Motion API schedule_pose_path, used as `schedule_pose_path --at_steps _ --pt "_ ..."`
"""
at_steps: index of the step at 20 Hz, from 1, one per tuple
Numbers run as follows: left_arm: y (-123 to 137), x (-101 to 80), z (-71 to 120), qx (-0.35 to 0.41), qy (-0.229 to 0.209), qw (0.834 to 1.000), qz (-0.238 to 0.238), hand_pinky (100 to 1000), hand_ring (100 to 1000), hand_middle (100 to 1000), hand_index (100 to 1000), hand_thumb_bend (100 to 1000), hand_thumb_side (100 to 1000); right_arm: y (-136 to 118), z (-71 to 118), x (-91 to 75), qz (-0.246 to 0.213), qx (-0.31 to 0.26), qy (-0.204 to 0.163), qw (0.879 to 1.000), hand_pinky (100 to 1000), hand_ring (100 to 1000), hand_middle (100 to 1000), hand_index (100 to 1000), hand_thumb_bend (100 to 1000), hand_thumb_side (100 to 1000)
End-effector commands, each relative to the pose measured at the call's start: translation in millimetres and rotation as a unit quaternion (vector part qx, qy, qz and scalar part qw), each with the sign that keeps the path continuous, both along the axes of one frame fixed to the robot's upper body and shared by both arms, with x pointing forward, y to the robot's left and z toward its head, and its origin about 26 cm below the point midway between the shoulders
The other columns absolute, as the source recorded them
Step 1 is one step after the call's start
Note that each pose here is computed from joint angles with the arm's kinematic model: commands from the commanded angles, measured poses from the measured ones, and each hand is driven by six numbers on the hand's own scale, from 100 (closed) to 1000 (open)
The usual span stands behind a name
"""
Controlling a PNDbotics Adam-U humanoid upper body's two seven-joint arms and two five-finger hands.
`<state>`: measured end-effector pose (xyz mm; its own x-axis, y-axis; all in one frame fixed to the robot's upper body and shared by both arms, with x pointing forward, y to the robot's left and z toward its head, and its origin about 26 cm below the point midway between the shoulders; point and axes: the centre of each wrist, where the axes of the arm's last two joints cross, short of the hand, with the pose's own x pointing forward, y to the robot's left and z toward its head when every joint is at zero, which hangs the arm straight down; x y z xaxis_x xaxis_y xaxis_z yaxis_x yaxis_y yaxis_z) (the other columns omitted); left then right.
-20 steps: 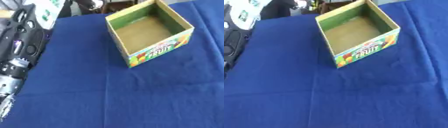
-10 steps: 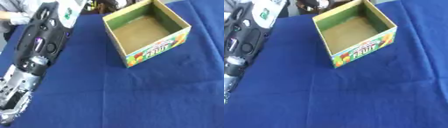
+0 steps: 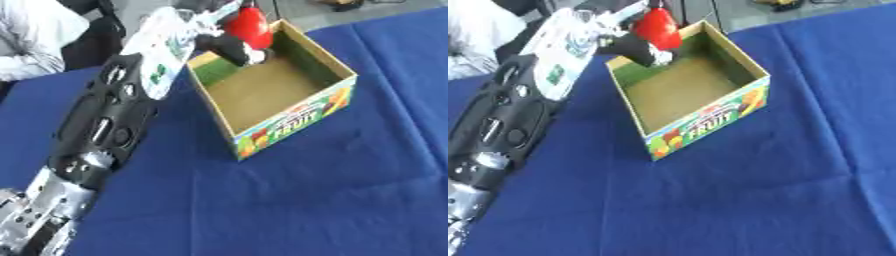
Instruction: Pick up objects on the table and place them in the box.
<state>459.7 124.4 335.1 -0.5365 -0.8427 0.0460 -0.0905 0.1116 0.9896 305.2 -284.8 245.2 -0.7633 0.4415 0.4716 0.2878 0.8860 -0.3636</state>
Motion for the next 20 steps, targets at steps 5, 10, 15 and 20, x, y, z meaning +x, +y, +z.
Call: schedule_pose_path --at_steps 5,10,15,20 --pt "4.4 11.4 -8.4 0.007 0.010 1.000 0.011 100 368 475 598 100 371 3.9 9.5 -2.8 0.012 -0.003 -0.015 1.000 643 672 476 687 100 768" --pt "6.4 17.8 -20.5 0.025 0.037 0.999 0.013 100 383 496 622 100 383 4.7 9.4 -2.7 0.014 -0.001 -0.015 1.000 643 671 476 687 100 763" --pt "7.3 20.1 -25.7 0.055 0.061 0.997 0.007 100 417 558 687 100 413 5.8 9.1 -2.5 0.016 0.001 -0.013 1.000 642 671 474 686 100 758" --pt "7.5 19.0 -24.5 0.076 0.048 0.996 -0.002 201 575 636 753 197 529 5.3 7.8 -2.6 0.013 0.004 -0.011 1.000 642 671 473 686 100 752"
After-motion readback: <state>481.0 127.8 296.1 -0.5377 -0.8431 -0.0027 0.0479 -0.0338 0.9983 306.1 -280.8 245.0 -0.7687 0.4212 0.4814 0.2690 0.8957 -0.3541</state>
